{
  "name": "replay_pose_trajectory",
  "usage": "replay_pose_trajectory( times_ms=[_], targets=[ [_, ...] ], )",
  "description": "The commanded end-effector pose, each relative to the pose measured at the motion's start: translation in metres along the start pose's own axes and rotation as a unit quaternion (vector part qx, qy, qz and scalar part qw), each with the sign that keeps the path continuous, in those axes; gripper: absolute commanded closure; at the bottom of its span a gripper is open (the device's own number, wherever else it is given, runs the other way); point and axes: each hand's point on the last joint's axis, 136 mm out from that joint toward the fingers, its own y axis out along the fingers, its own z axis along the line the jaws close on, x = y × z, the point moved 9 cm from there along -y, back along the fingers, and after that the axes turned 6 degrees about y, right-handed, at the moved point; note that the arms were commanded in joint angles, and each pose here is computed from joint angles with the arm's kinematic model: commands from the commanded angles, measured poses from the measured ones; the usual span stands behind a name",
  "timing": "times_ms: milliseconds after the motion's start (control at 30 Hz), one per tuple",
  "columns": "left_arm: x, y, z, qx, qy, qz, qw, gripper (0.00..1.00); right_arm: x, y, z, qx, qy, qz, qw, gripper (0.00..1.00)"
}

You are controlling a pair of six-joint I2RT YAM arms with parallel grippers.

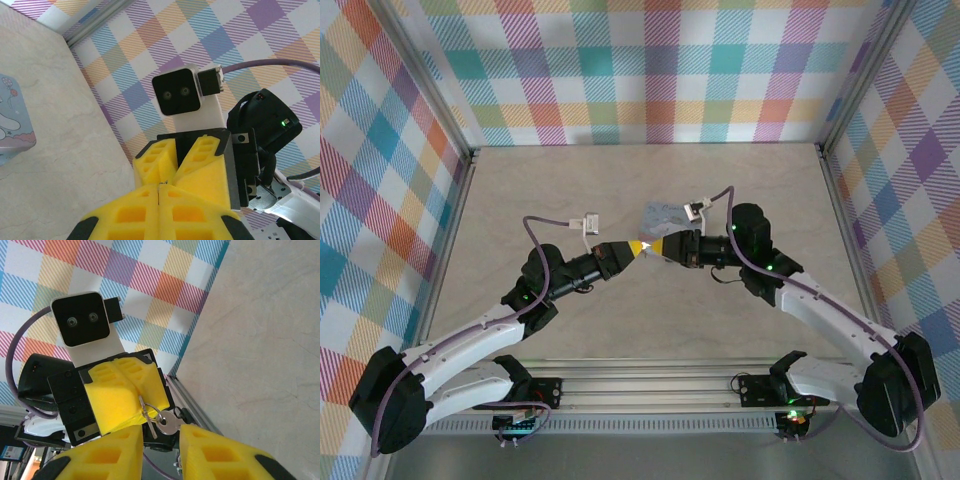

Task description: Unlock a padlock with a key

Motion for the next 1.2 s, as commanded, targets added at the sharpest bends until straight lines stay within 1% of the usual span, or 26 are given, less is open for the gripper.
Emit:
replay_pose_trajectory(
  times_ms=[0,33,200,300,400,567,633,700,800,900,1000,1067,1167],
  targets=[
    [0.01,0.002,-0.015,-0.03,0.01,-0.016,0.999,1.0,0.002,0.003,0.014,0.027,-0.024,0.008,0.999,0.76],
    [0.01,0.002,-0.015,-0.029,0.011,-0.013,0.999,1.0,0.002,0.003,0.013,0.028,-0.023,0.01,0.999,0.76],
    [0.008,0.003,-0.015,-0.032,0.01,-0.006,0.999,1.0,0.003,0.003,0.012,0.026,-0.031,0.008,0.999,0.88],
    [0.005,0.003,-0.013,-0.031,0.009,0.0,0.999,1.0,0.003,0.003,0.013,0.026,-0.041,0.01,0.999,0.92],
    [0.003,0.003,-0.012,-0.03,0.007,0.005,1.0,1.0,0.003,0.004,0.016,0.029,-0.055,0.021,0.998,1.0],
    [0.0,0.0,-0.012,-0.023,0.024,0.019,0.999,1.0,0.003,0.003,0.023,0.026,-0.092,0.049,0.994,1.0],
    [-0.002,-0.004,-0.011,-0.01,0.041,0.026,0.999,1.0,0.002,0.0,0.029,0.006,-0.116,0.064,0.991,1.0],
    [-0.003,-0.009,-0.011,0.016,0.066,0.043,0.997,1.0,0.0,-0.004,0.031,-0.035,-0.135,0.09,0.986,1.0],
    [-0.005,-0.022,-0.015,0.04,0.117,0.066,0.99,0.87,0.0,-0.013,0.032,-0.112,-0.174,0.121,0.971,1.0],
    [-0.007,-0.036,-0.02,0.051,0.168,0.081,0.981,0.8,0.001,-0.018,0.032,-0.147,-0.203,0.153,0.956,1.0],
    [-0.009,-0.042,-0.027,0.023,0.203,0.104,0.973,0.73,-0.001,-0.019,0.035,-0.148,-0.219,0.187,0.946,1.0],
    [-0.011,-0.042,-0.03,0.002,0.213,0.122,0.969,0.66,-0.002,-0.019,0.037,-0.142,-0.229,0.205,0.941,1.0],
    [-0.014,-0.037,-0.033,-0.035,0.217,0.137,0.966,0.58,-0.004,-0.02,0.04,-0.127,-0.241,0.229,0.934,1.0]
  ],
)
